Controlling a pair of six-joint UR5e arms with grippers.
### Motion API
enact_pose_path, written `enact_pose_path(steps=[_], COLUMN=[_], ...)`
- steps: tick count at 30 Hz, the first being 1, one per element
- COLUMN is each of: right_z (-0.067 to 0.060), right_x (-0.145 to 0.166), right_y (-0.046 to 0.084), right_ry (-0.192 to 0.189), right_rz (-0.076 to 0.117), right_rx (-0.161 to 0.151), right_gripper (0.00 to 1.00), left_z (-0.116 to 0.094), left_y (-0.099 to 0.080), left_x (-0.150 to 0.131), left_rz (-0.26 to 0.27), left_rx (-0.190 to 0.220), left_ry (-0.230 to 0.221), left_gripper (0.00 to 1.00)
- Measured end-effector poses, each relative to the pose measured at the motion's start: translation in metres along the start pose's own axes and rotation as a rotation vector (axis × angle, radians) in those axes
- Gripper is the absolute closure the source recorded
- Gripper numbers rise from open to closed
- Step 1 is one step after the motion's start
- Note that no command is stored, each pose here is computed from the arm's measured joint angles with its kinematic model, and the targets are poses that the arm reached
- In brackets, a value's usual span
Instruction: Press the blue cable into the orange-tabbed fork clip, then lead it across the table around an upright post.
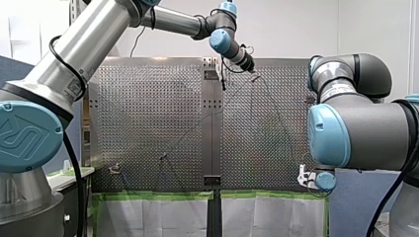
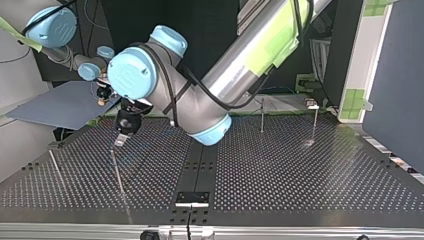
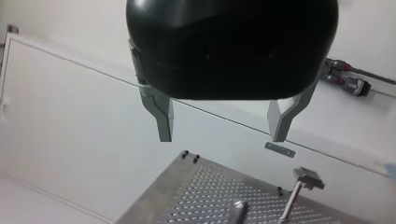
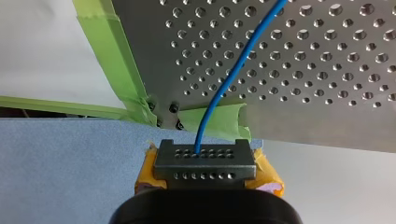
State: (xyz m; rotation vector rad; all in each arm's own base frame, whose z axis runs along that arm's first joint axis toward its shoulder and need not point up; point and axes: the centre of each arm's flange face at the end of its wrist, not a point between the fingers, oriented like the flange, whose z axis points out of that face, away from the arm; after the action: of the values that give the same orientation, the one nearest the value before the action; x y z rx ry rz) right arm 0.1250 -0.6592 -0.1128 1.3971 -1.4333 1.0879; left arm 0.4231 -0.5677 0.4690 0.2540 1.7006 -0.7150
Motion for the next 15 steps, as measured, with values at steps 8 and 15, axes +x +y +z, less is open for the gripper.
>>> enact_pose_path(steps=[8,15], right_z=[-0.0001,-0.0001], right_x=[0.0001,0.0001], right_y=[-0.0006,-0.0007], right_ry=[0.000,0.001], right_rz=[0.000,0.003], right_rx=[0.002,0.001], right_gripper=[1.00,1.00], left_z=[0.0048,0.0022], left_y=[0.0061,0.0081], left_x=[-0.0056,-0.0033], left_rz=[0.078,0.145], left_rx=[-0.041,-0.061], left_ry=[-0.051,-0.029], left_gripper=[0.01,0.01])
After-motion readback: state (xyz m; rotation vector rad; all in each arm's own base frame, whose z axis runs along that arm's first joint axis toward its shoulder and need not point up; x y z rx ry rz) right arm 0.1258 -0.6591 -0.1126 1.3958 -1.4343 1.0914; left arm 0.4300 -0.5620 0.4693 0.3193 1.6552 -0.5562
